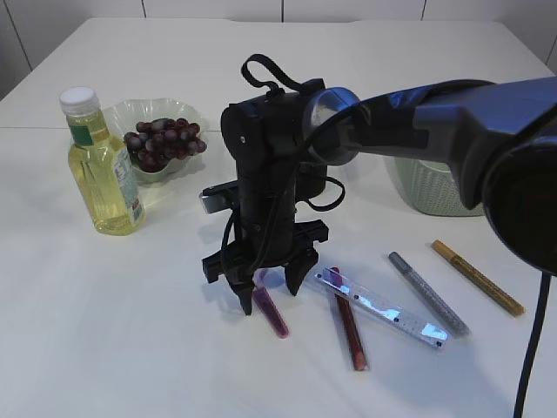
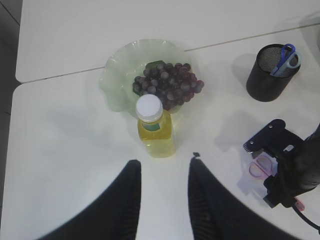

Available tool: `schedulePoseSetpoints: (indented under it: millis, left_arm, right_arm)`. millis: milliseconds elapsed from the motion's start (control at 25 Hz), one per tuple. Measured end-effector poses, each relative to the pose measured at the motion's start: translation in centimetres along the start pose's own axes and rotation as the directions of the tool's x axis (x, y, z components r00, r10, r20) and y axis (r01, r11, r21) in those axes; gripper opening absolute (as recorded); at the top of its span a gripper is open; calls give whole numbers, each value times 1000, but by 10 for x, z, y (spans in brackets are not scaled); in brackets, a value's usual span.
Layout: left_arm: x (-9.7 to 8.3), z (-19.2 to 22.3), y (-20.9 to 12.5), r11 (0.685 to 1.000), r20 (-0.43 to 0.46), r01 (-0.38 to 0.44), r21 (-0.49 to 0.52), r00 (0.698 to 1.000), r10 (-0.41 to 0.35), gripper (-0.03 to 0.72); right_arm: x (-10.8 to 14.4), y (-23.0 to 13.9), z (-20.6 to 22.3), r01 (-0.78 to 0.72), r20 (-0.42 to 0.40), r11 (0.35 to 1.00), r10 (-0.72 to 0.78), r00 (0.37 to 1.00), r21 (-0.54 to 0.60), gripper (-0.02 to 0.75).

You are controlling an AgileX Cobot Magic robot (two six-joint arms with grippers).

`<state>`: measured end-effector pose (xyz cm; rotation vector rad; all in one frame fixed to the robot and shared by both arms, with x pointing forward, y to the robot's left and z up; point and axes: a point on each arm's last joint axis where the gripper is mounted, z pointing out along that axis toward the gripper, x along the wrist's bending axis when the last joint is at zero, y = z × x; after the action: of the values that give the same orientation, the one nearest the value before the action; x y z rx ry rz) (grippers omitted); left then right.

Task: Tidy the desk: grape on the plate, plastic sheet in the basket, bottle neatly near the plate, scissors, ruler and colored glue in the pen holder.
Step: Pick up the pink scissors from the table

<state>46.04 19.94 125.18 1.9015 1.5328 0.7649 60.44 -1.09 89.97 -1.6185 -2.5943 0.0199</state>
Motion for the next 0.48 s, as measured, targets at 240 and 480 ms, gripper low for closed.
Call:
schedulePoseSetpoints:
  millis: [240,480]
  left_arm:
    - [0,0,0,1000,0,0,0,1000,0,240]
    - [0,0,0,1000,0,0,0,1000,0,240]
  right_arm:
    - [0,0,0,1,2,1000,-1,1000,0,557]
    - [-2,0,0,7,20,1000,-7,1000,-3,557]
